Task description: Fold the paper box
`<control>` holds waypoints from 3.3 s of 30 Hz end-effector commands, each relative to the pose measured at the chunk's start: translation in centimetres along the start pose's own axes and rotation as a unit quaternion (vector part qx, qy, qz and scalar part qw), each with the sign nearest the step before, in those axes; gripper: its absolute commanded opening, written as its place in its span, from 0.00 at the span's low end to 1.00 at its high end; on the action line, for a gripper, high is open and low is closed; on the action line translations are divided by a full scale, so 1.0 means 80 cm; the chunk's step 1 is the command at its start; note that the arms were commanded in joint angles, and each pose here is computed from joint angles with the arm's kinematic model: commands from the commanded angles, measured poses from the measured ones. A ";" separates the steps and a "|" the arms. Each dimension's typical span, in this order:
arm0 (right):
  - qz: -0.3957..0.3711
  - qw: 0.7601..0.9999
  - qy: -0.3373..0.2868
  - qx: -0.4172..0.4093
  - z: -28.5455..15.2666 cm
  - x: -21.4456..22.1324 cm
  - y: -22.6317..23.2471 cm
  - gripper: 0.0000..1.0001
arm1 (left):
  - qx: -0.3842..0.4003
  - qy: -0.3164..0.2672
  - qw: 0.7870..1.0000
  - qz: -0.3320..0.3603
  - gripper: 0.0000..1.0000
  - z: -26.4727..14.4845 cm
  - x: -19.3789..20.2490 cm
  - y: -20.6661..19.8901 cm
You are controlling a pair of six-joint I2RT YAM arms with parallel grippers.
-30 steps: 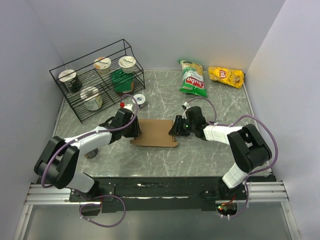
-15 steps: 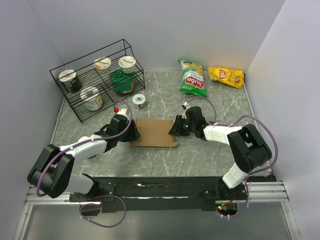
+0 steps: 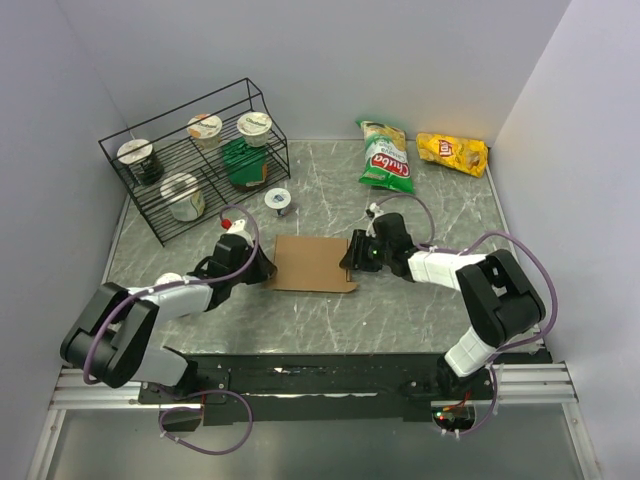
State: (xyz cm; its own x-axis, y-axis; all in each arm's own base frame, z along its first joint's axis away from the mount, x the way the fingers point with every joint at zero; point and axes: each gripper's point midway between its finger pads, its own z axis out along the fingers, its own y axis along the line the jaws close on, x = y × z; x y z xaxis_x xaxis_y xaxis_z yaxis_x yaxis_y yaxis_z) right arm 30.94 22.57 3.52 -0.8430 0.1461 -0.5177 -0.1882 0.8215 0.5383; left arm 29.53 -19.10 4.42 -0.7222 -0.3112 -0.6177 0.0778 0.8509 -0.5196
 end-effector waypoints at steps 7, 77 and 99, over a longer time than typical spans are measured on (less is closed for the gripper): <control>-0.160 0.979 -0.097 0.086 -0.069 -0.033 -0.014 0.82 | -0.006 0.031 0.998 0.046 0.22 0.002 0.009 0.004; -0.589 0.807 0.047 0.015 -0.115 0.031 0.189 0.08 | 0.133 -0.193 0.970 0.068 0.96 -0.249 -0.208 -0.117; -0.532 0.829 0.172 -0.022 -0.051 -0.015 0.145 0.21 | 0.148 -0.159 0.974 0.056 0.96 -0.237 -0.181 -0.113</control>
State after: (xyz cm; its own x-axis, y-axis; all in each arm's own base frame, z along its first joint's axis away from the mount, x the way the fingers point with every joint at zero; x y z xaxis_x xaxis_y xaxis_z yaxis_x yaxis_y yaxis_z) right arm 27.55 31.41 14.84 -0.2344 -0.7844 -0.5743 -0.9315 0.3503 -0.0982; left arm 26.05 -14.03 29.12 -0.4481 -0.3722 -0.8128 0.3636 0.7547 -0.5460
